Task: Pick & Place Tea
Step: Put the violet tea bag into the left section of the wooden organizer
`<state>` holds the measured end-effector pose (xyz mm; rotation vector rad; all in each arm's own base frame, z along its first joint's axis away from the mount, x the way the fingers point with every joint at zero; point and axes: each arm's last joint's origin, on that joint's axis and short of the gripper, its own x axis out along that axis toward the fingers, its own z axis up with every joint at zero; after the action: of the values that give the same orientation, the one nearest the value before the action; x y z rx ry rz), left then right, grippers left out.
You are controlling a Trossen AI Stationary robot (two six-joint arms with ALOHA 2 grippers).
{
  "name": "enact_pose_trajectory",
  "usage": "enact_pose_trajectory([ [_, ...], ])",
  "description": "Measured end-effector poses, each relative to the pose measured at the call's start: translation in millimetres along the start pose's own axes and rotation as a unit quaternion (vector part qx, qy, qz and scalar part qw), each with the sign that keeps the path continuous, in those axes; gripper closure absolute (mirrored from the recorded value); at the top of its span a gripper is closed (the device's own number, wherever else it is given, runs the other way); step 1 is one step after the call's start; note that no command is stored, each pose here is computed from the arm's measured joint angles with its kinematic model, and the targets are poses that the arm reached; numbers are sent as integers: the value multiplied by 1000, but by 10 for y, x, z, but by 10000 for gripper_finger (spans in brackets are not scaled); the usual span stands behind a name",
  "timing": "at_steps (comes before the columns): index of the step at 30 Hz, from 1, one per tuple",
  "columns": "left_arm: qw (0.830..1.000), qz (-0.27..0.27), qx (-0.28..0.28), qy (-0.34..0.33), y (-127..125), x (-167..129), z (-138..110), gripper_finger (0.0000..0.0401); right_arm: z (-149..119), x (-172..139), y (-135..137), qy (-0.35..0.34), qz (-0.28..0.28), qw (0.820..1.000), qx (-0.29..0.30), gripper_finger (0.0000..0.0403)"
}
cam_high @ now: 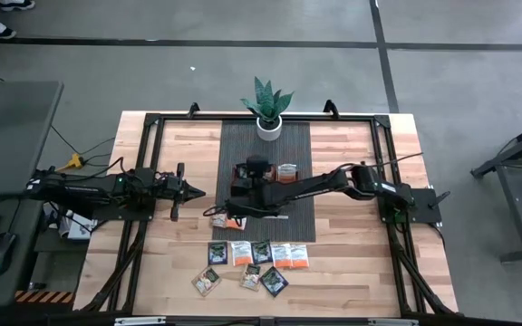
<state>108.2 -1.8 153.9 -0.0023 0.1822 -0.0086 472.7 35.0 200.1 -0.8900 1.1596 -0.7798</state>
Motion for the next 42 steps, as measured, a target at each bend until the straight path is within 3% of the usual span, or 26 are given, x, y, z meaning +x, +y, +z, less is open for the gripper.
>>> enact_pose_trajectory([
  [21, 1000, 1, 0, 0, 1, 0, 0, 400, 58, 275, 200, 12, -19, 999, -30, 403],
  [42, 1000, 1, 0, 0, 1, 0, 0, 400, 87, 505, 370, 12, 28, 1000, -9, 403],
])
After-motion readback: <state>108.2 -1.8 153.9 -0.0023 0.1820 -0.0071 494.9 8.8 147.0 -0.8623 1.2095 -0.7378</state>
